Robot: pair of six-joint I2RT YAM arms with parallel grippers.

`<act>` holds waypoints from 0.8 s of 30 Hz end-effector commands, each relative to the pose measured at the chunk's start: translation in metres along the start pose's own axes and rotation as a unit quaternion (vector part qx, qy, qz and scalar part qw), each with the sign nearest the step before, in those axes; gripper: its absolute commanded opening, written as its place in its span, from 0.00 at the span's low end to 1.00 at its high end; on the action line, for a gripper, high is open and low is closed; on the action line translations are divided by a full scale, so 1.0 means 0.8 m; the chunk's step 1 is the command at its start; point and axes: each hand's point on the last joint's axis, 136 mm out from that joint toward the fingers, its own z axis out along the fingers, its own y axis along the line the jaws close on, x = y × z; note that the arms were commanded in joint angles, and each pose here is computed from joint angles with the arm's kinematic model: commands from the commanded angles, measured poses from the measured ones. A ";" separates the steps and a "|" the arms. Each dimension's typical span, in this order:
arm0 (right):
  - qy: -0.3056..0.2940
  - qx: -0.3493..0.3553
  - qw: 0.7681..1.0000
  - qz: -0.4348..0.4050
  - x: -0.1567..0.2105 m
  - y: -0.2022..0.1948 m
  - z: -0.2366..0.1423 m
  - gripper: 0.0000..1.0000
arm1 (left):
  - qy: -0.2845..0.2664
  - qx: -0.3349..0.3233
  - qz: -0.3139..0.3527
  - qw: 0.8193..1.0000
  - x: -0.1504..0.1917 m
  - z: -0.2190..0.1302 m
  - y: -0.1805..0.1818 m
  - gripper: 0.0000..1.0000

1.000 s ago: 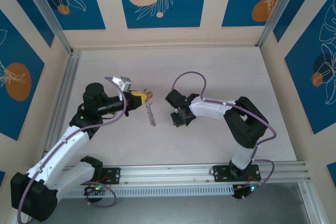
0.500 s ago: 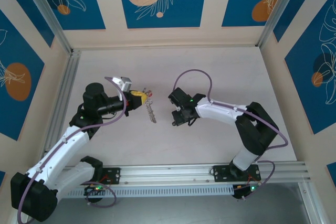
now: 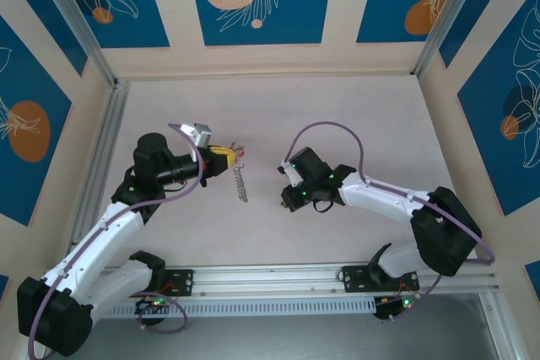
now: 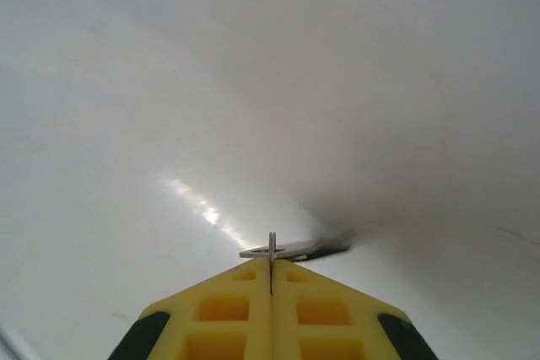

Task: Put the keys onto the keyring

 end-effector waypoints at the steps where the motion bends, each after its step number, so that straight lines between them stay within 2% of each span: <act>1: -0.083 -0.090 0.990 -0.065 -0.035 0.050 -0.036 0.00 | -0.018 0.003 0.016 1.000 -0.016 -0.004 -0.002 0.00; 4: -0.144 -0.133 0.975 -0.106 -0.046 0.074 -0.073 0.00 | -0.018 0.017 0.017 1.000 -0.016 -0.003 -0.007 0.00; 8: -0.233 -0.179 0.943 -0.157 -0.060 0.104 -0.134 0.00 | -0.025 0.050 0.026 0.998 -0.022 -0.003 -0.023 0.00; 11: -0.278 -0.195 0.920 -0.195 -0.069 0.120 -0.178 0.00 | -0.032 0.084 0.035 0.995 -0.030 -0.006 -0.039 0.00; 15: -0.308 -0.211 0.895 -0.244 -0.080 0.141 -0.223 0.00 | -0.033 0.138 0.050 0.989 -0.038 -0.007 -0.067 0.00; 24: -0.362 -0.263 0.839 -0.311 -0.109 0.171 -0.293 0.00 | 0.020 0.232 0.096 0.968 -0.044 -0.026 -0.126 0.00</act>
